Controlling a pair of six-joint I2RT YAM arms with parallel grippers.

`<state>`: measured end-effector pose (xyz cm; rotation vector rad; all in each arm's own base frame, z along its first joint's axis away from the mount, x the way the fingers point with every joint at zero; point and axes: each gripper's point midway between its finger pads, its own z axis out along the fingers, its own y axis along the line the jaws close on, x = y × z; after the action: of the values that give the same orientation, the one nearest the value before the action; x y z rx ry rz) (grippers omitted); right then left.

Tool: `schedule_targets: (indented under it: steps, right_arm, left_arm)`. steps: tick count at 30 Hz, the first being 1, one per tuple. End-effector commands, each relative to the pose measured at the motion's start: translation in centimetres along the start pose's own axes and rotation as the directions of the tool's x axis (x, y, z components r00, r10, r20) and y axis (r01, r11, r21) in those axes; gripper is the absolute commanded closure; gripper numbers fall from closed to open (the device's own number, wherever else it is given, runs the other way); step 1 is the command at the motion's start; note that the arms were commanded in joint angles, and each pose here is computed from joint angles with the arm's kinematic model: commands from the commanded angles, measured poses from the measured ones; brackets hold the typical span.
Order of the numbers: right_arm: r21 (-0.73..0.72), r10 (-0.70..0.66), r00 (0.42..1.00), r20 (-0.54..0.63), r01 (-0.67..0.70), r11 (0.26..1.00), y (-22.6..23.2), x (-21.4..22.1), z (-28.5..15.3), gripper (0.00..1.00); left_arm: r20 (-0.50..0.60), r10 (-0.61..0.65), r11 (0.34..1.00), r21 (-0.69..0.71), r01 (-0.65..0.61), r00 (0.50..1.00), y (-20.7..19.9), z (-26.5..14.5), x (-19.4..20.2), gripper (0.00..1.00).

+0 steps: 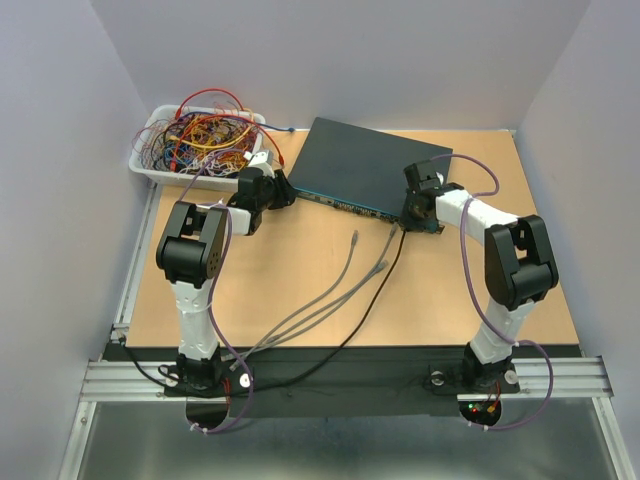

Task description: Insert the plug into the switch port

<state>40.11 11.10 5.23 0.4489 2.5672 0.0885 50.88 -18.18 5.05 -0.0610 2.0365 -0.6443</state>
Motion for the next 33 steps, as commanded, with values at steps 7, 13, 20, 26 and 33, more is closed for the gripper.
schedule_targets:
  steps: [7, 13, 20, 26, 33]
  right_arm:
    - [0.027, 0.043, 0.990, 0.137, -0.047, 0.999, -0.7, -4.9, 0.6, 1.00]
    - [0.040, 0.038, 0.989, 0.140, -0.044, 0.998, -0.7, -5.3, 1.3, 1.00]
    - [0.043, 0.056, 0.981, 0.187, -0.065, 0.997, -1.0, -7.4, 0.6, 1.00]
    - [0.053, 0.079, 0.977, 0.196, -0.091, 0.994, -2.3, -8.6, 0.8, 1.00]
    - [0.069, 0.092, 0.970, 0.227, -0.110, 0.992, -3.2, -10.8, 1.3, 1.00]
  left_arm:
    - [0.057, 0.032, 0.999, 0.026, -0.033, 0.998, -1.3, 0.2, -2.1, 0.47]
    - [0.056, 0.032, 0.999, 0.025, -0.033, 0.998, -1.3, 0.3, -2.0, 0.47]
    - [0.057, 0.032, 0.999, 0.024, -0.033, 0.998, -1.3, 0.2, -2.1, 0.47]
    - [0.058, 0.032, 0.999, 0.024, -0.033, 0.998, -1.3, 0.2, -2.1, 0.47]
    - [0.060, 0.031, 0.999, 0.024, -0.032, 0.998, -1.3, 0.2, -2.2, 0.47]
